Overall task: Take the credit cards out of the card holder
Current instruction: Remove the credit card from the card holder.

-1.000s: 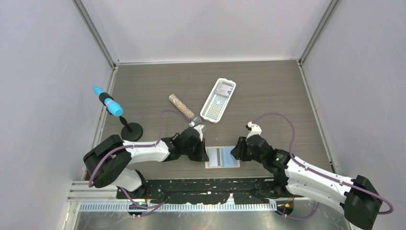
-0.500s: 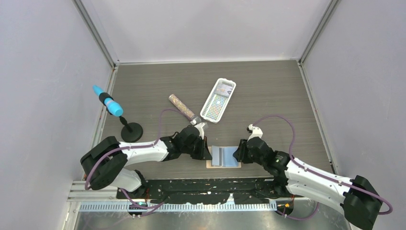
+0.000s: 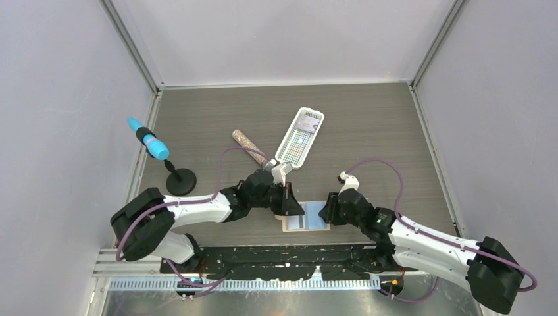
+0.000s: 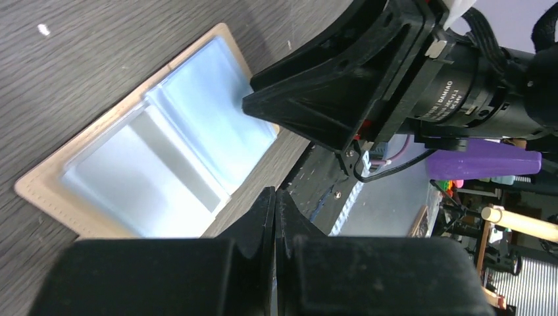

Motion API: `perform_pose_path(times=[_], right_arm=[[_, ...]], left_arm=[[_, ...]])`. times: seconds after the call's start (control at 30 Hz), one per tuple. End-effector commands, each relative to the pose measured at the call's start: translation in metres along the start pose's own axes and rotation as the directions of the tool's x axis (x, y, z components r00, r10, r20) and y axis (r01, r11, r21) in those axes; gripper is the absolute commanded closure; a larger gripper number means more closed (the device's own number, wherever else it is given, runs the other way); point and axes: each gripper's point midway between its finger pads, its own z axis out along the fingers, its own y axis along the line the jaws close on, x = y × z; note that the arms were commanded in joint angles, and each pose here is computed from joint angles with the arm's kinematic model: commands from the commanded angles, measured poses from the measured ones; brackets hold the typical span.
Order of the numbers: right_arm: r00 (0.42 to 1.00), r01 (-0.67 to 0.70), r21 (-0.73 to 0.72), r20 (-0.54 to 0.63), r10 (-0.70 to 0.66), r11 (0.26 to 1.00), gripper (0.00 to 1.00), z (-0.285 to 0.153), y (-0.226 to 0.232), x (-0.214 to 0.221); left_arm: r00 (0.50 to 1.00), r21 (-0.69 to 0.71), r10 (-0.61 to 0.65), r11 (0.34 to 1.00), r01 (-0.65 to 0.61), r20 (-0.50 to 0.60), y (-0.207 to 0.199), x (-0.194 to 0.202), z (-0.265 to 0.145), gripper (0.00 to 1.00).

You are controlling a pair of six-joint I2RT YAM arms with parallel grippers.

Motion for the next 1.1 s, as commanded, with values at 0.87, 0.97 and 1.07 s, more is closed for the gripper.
perform_pose_path(times=[0.87,0.97,1.07], right_arm=[[0.998,0.013,-0.034,0.059,-0.011,0.999,0.62,-0.008,0.011,-0.017],[0.998,0.011,-0.033,0.059,-0.009,0.999,0.62,-0.008,0.011,-0.017],[0.999,0.012,-0.029,0.053,-0.011,0.999,0.62,-0.007,0.010,-0.015]], left_arm=[[1.000,-0.343,-0.013,0.939,0.009,-0.011,0.071,0.016,-0.005,0.64],[1.000,-0.341,-0.016,0.940,0.010,-0.013,0.072,0.016,-0.003,0.64],[1.000,-0.336,-0.019,0.942,0.012,-0.018,0.071,0.017,-0.001,0.64]])
